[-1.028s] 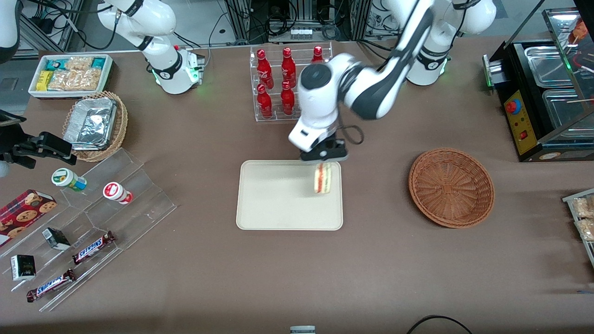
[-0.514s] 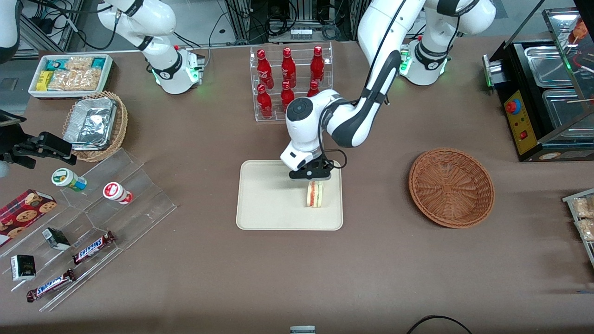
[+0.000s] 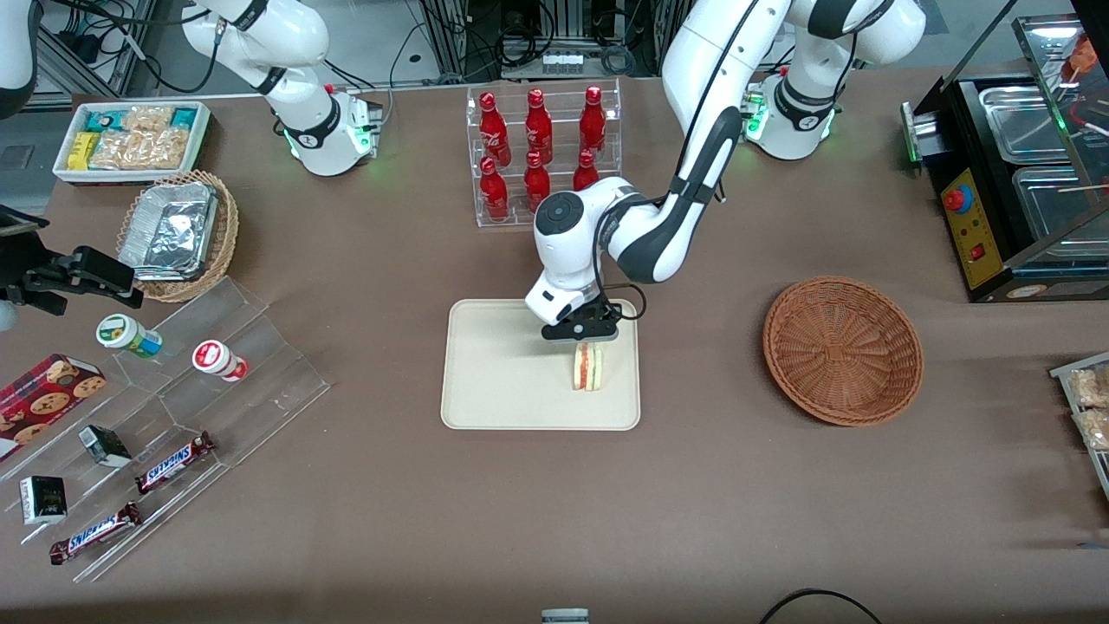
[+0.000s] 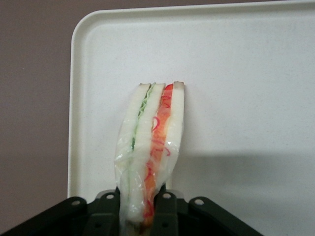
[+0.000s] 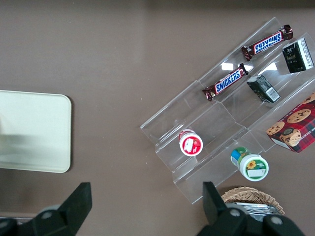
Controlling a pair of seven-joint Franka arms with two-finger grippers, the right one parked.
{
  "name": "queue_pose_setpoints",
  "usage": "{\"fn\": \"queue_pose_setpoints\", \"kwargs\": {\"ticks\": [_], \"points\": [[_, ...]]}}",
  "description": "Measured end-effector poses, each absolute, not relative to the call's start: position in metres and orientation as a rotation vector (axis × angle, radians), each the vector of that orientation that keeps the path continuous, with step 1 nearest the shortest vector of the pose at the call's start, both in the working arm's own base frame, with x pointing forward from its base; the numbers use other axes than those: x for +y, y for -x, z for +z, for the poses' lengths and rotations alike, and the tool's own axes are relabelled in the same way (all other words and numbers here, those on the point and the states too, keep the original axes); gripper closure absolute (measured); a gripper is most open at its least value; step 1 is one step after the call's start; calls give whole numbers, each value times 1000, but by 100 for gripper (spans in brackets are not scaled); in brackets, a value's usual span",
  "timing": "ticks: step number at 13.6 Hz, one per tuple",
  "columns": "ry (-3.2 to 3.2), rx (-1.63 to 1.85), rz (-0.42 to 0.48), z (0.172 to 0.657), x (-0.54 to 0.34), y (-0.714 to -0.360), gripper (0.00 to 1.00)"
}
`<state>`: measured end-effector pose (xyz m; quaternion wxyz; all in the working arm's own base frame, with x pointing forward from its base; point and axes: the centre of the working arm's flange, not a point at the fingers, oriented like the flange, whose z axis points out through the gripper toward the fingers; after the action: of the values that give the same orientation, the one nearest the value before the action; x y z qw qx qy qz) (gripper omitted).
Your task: Place sandwich from basket to tray
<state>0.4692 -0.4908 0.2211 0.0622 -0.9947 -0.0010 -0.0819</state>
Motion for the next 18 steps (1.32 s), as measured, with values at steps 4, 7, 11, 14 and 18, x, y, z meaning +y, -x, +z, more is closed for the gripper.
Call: {"fn": "queue_pose_setpoints", "kwargs": {"ticks": [4,7,11,14,18], "points": [[3022,-85,-288,245,-491,-481,30],[3016,-305,-343,341,-478,-498,1],[2977,-488,-335,486,-415,-493,0],[2976,-470,-311,557,-358,-488,0],[2999,-358,-204,628,-246,-491,0]]}}
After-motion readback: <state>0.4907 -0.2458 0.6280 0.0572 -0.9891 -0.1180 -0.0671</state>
